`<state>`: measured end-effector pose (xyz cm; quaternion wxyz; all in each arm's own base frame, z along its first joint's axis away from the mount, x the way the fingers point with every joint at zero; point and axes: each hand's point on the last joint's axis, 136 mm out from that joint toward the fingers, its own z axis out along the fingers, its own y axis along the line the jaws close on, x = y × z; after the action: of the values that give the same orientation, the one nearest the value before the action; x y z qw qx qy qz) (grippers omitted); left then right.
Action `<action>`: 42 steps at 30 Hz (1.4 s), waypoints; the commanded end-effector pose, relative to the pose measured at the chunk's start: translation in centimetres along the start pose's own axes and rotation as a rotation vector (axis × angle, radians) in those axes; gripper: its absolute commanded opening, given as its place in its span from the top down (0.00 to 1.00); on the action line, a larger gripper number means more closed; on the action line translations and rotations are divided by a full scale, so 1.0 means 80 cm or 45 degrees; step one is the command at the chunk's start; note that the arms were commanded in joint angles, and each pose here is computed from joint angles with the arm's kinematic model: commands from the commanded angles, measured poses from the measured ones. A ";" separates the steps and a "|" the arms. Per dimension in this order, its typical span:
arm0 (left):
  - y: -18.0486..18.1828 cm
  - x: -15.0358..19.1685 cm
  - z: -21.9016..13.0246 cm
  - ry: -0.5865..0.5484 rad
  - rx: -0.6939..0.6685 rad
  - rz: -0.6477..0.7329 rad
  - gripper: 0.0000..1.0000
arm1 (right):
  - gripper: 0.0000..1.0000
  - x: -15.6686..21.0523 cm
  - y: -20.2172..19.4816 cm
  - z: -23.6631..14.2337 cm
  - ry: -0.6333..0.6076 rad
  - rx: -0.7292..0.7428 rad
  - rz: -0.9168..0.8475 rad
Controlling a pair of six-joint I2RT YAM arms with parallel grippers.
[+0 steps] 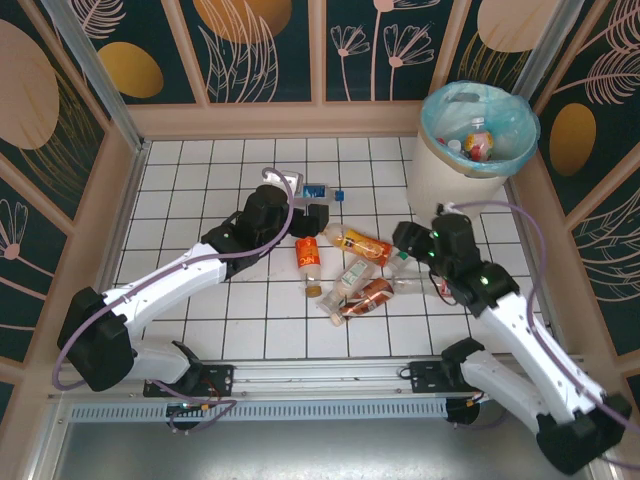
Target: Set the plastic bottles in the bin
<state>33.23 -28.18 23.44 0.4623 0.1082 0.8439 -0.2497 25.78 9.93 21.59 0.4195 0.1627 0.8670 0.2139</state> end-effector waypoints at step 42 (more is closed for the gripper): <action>-0.191 0.053 0.063 0.087 0.467 0.470 0.12 | 0.18 0.011 -0.332 -0.005 -0.450 0.789 1.172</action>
<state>28.16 -43.74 20.97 0.4326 0.3567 0.7730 -0.2969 22.31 -11.40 8.14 0.3467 0.6610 0.6592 0.0913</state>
